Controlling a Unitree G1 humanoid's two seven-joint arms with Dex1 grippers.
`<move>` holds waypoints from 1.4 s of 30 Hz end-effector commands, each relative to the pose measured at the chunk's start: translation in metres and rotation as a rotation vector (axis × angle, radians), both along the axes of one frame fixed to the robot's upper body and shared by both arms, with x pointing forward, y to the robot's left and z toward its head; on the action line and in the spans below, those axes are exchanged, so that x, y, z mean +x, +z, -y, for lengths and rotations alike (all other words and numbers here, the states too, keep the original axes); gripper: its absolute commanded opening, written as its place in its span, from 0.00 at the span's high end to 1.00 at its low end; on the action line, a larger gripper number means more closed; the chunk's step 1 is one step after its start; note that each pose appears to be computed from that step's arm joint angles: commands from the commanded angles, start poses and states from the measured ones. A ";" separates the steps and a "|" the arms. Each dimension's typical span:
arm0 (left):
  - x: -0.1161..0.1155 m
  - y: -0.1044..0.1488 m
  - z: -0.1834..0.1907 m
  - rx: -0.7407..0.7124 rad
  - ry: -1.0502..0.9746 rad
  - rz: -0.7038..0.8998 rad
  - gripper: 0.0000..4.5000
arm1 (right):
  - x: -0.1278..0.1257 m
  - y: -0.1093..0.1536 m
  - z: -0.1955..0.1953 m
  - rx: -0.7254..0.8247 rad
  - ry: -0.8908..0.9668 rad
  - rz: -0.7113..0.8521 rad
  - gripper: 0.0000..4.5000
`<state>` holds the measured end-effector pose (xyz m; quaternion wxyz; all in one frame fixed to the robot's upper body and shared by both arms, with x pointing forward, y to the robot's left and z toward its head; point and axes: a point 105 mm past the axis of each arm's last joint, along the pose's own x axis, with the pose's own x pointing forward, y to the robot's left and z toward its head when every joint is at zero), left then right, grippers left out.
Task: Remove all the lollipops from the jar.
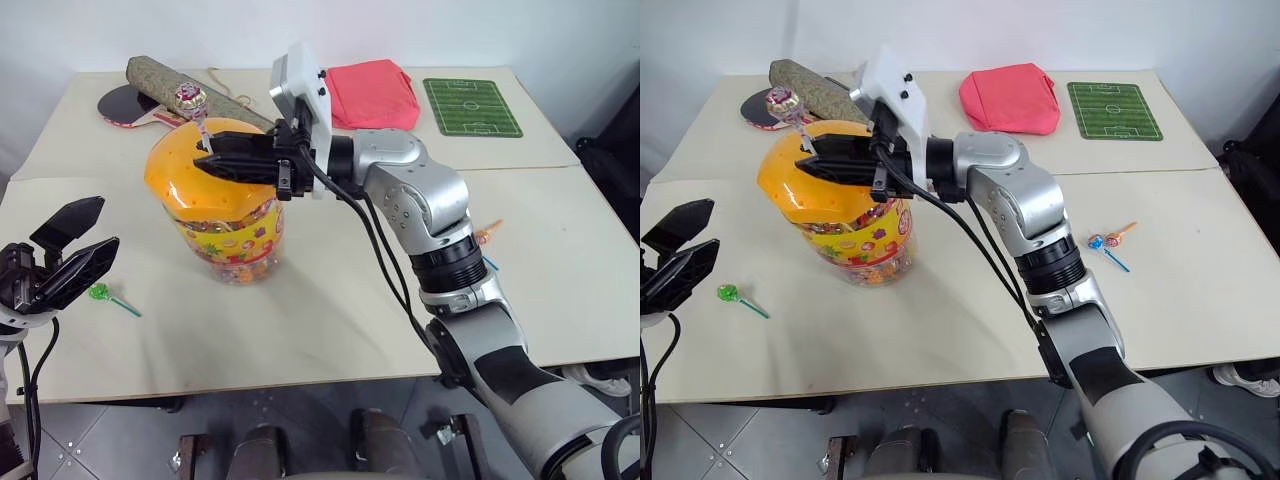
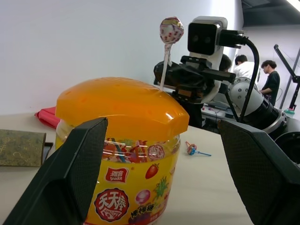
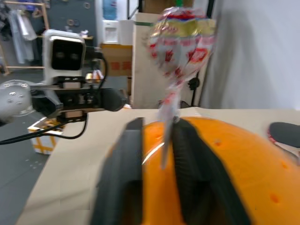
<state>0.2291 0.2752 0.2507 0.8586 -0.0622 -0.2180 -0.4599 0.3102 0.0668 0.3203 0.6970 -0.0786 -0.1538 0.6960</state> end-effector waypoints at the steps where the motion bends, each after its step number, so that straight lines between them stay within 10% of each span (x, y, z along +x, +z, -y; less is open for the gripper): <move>1: -0.002 0.005 -0.002 0.015 0.016 0.030 0.12 | -0.009 0.014 -0.002 0.033 0.028 0.052 0.99; 10: 0.002 0.006 0.011 0.067 -0.085 0.022 0.12 | 0.003 0.069 0.046 0.251 0.043 -0.038 0.99; 15: 0.006 0.002 0.024 0.148 -0.161 0.015 0.12 | 0.034 0.065 0.104 0.086 -0.240 -0.185 0.99; 25: 0.009 -0.039 0.050 0.420 -0.311 -0.010 0.12 | 0.051 -0.091 0.325 -0.769 -1.071 -0.329 0.99; 33: 0.007 -0.047 0.042 0.426 -0.289 -0.062 0.12 | 0.041 -0.149 0.391 -0.907 -1.268 -0.430 0.99; 42: 0.022 -0.051 0.016 0.450 -0.036 -0.079 0.12 | 0.041 -0.122 0.391 -0.794 -1.243 -0.352 0.43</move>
